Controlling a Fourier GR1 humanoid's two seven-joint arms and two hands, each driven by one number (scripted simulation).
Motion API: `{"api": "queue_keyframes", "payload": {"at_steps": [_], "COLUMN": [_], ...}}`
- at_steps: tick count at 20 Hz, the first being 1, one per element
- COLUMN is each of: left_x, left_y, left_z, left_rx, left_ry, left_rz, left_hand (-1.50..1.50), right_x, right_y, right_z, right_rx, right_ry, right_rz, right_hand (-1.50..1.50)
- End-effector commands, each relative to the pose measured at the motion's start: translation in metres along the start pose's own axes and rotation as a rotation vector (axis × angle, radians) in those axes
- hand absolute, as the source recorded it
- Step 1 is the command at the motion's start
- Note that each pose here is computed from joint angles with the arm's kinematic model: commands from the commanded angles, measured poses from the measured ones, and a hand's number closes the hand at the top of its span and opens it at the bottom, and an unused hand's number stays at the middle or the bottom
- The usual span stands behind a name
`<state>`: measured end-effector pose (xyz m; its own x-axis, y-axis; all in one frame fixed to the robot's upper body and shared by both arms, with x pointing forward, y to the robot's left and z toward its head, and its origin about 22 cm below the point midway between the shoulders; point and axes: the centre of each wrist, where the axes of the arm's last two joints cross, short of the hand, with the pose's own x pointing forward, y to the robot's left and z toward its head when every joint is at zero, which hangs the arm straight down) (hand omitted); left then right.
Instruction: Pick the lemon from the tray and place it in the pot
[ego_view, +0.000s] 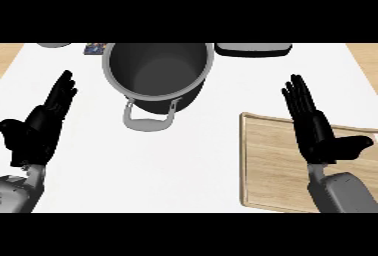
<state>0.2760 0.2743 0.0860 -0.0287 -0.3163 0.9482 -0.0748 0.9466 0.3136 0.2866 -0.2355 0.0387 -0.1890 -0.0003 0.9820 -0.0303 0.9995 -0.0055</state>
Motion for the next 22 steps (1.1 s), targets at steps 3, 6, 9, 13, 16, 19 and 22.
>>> {"api": "queue_keyframes", "payload": {"at_steps": [3,6,9,13,16,19,22], "left_x": [-0.034,-0.065,-0.079,-0.078,-0.088,-0.08,-0.071], "left_y": [0.025,0.054,0.045,0.046,0.041,0.05,0.051], "left_z": [0.012,0.024,0.033,0.024,0.03,0.025,0.02], "left_rx": [0.083,0.175,0.176,0.169,0.175,0.176,0.155], "left_ry": [0.134,0.274,0.411,0.46,0.456,0.457,0.448], "left_rz": [-0.094,-0.227,-0.132,-0.116,-0.12,-0.123,-0.133], "left_hand": [0.0,0.0,0.0,0.0,0.0,0.0,0.0], "right_x": [0.009,0.001,0.013,0.016,0.037,0.067,0.1], "right_y": [-0.031,-0.073,-0.137,-0.082,-0.067,-0.065,-0.067], "right_z": [0.006,0.017,0.024,0.04,0.048,0.056,0.04], "right_rx": [-0.123,-0.212,-0.55,-0.519,-0.51,-0.419,-0.374], "right_ry": [0.271,0.518,0.312,0.326,0.352,0.483,0.628], "right_rz": [0.126,0.251,0.736,0.772,0.838,0.947,1.077], "right_hand": [1.5,1.5,-1.5,-1.5,-1.5,-1.5,-1.5]}}
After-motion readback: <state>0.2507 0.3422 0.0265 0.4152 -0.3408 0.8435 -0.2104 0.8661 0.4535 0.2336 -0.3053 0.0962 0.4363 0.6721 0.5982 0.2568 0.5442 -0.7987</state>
